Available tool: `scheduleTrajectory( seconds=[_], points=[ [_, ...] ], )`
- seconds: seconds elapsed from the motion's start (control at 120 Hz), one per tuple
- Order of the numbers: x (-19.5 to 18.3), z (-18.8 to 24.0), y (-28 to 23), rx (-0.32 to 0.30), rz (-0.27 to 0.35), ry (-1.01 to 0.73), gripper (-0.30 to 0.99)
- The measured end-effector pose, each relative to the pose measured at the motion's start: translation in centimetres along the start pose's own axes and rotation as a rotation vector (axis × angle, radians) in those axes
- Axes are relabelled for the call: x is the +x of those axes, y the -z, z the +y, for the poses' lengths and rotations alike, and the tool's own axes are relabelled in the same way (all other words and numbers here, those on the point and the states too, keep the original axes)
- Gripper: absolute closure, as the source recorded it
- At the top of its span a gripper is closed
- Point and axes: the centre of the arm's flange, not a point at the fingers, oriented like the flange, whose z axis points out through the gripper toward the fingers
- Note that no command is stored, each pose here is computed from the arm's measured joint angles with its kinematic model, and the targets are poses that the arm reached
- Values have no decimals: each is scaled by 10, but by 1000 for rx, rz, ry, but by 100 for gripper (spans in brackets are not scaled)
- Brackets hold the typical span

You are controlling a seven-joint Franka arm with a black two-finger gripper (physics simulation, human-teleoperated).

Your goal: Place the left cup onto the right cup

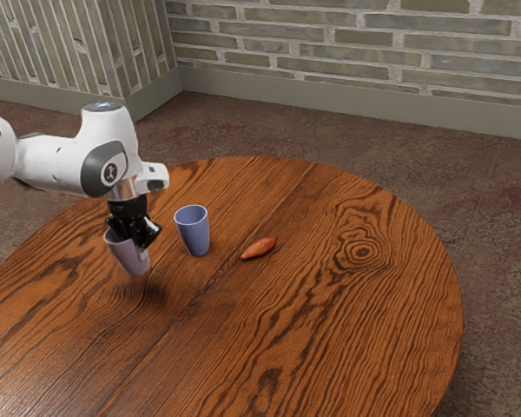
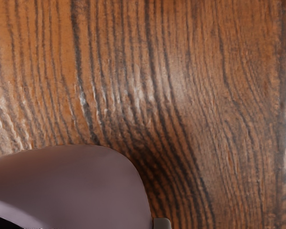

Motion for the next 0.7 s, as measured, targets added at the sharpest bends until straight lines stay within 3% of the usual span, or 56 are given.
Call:
scheduleTrajectory(
  seconds=[0.15,0.275,0.5,0.7],
  points=[
    [28,10,62,61,20,-31,78],
    [74,25,93,127,23,-53,78],
    [128,66,83,174,-23,-99,78],
    [139,77,66,172,-59,-105,78]
  ],
)
